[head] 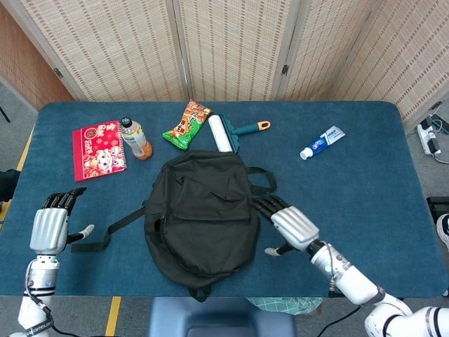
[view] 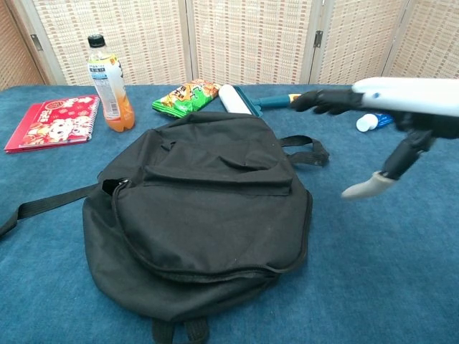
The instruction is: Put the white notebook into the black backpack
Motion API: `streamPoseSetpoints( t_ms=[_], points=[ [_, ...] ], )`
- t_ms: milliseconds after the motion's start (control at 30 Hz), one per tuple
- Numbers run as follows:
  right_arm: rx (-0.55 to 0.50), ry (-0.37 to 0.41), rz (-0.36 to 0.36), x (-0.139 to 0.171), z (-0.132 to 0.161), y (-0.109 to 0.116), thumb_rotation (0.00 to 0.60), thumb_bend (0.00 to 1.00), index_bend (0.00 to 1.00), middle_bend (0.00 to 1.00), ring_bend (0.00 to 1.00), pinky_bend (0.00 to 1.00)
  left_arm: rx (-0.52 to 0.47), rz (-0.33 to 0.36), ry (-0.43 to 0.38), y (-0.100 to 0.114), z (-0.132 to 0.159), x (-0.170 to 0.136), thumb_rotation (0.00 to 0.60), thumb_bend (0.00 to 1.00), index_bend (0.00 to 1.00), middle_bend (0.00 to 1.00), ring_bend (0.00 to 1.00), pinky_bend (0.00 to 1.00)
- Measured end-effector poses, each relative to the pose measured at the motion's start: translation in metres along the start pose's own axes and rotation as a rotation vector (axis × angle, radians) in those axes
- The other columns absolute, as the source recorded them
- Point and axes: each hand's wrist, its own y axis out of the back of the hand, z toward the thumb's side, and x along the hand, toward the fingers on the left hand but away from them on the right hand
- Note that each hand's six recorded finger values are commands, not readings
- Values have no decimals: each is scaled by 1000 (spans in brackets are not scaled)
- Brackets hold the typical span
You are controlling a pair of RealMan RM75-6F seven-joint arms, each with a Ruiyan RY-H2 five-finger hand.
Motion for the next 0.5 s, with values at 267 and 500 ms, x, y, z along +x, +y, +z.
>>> streamPoseSetpoints(
  t_ms=[267,500],
  points=[
    [106,-252,-193,53,-74,27,600,356,133,159,64,122,80,-35,87,0,-19,-11,600,0,276,322,304,255],
    [191,-419,-291,107,-117,35,600,348,78,138,52,109,115,-39,126,2,-26,-20,600,0,271,320,300,238]
  ],
)
